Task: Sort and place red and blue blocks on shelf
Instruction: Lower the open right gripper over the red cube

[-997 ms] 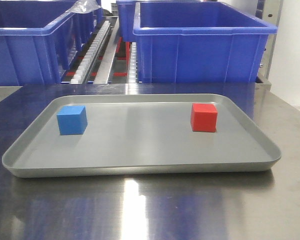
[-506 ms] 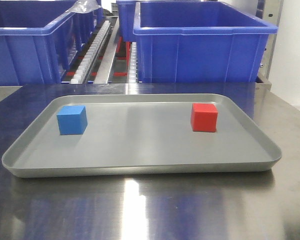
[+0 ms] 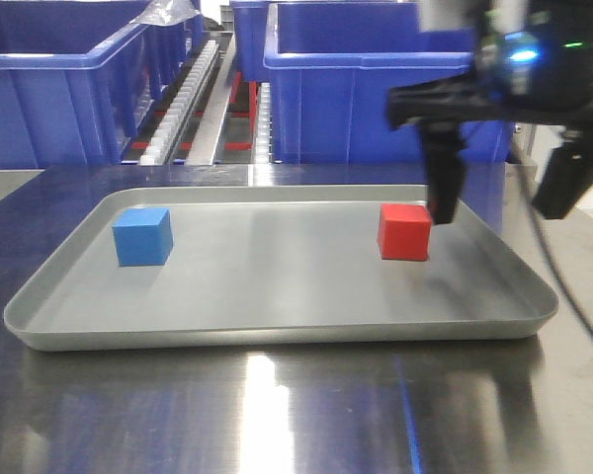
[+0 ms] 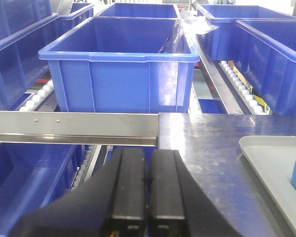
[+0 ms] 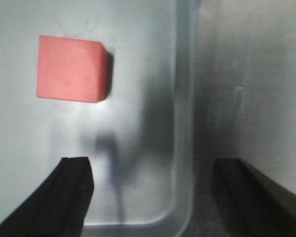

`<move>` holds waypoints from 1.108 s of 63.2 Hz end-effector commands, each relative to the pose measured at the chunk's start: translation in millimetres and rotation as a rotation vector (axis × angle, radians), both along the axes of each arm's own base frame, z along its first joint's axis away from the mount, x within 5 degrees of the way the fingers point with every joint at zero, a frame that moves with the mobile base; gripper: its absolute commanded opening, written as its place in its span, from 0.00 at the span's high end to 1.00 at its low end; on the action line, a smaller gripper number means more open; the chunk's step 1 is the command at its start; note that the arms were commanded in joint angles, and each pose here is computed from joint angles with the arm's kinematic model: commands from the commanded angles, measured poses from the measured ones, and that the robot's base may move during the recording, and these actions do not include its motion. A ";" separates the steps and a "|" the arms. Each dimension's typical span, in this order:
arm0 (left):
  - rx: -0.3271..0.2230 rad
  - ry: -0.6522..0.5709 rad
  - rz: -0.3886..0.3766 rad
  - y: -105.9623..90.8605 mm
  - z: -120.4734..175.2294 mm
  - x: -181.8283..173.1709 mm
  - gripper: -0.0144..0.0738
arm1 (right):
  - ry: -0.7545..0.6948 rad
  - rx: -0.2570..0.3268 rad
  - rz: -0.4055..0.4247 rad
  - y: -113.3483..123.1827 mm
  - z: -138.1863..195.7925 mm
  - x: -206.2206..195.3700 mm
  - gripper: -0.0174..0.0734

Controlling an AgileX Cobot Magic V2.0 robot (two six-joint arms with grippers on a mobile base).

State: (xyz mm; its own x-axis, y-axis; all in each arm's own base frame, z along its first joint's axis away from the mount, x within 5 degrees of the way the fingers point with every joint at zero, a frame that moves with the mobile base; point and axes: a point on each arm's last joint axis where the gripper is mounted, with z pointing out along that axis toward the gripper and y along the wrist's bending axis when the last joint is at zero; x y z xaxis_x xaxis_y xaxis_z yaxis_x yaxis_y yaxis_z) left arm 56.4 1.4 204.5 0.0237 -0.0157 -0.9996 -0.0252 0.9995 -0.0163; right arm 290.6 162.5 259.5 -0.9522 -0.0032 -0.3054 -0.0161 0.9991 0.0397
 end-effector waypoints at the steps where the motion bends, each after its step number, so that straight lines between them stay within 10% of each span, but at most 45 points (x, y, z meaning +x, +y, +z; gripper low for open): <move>1: -0.003 -0.075 0.003 0.2 0.0 -0.8 0.70 | -0.028 -0.017 0.001 8.1 23.7 11.5 0.12; 36: -0.003 -0.075 0.003 0.2 0.0 -0.8 0.70 | 0.011 0.073 -0.019 47.4 27.8 58.3 0.12; 70: -0.003 -0.075 0.003 0.2 0.0 -0.8 0.70 | 0.022 0.079 -0.054 36.2 21.3 67.4 0.12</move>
State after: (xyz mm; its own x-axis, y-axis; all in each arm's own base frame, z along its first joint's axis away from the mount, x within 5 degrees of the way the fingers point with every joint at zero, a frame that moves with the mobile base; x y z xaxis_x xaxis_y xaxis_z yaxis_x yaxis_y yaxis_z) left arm 56.4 1.4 204.5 0.0237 -0.0157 -0.9996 -0.0252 0.9995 -0.0163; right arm 358.9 204.8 249.4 -0.9783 0.0605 -0.1982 0.0466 0.9962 0.0742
